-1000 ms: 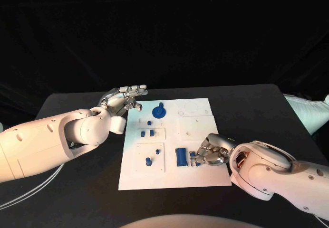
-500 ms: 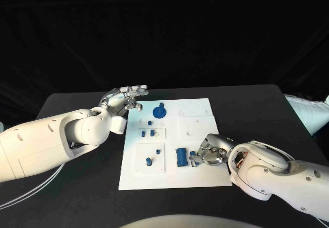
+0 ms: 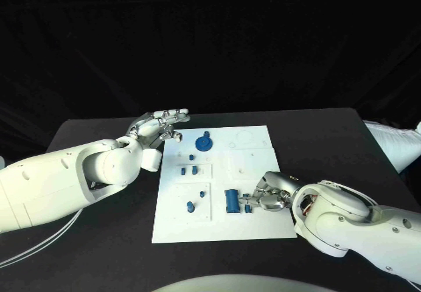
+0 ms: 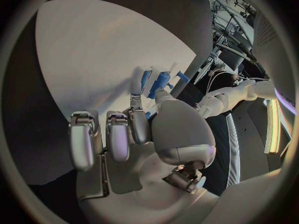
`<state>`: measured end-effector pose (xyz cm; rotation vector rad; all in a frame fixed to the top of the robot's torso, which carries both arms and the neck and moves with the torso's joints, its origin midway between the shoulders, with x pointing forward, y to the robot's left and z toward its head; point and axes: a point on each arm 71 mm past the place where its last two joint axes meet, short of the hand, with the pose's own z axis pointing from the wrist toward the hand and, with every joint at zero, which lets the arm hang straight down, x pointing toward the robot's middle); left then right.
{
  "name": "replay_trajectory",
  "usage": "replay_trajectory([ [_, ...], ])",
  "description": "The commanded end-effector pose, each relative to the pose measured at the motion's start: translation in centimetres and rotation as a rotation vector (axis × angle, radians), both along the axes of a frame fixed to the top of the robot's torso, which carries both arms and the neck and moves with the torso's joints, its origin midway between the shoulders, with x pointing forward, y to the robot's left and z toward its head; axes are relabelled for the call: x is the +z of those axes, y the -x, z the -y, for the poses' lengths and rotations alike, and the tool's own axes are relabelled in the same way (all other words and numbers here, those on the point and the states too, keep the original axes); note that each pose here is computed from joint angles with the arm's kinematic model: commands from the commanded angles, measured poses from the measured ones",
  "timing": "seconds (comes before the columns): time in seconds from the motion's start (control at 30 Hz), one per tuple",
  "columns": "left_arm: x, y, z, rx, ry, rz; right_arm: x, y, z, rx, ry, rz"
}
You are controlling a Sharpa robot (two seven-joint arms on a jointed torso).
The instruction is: Assemble the parts on the task board
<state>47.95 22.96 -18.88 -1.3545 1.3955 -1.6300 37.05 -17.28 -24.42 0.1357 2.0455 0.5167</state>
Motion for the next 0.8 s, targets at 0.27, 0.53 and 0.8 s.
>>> replay_trajectory([
  [0.27,0.1,0.0,0.2,-0.016,0.009,0.009,0.7,0.1,1.0,-0.028,-0.054,0.049],
  [0.53,-0.02,-0.27,0.0,-0.004,0.01,0.013,2.1,-1.9,3.1,-0.134,-0.435,0.041],
  [0.8,-1.2,-0.56,0.0,0.022,0.014,-0.006,2.6,-5.9,5.1,-0.257,-0.829,0.013],
])
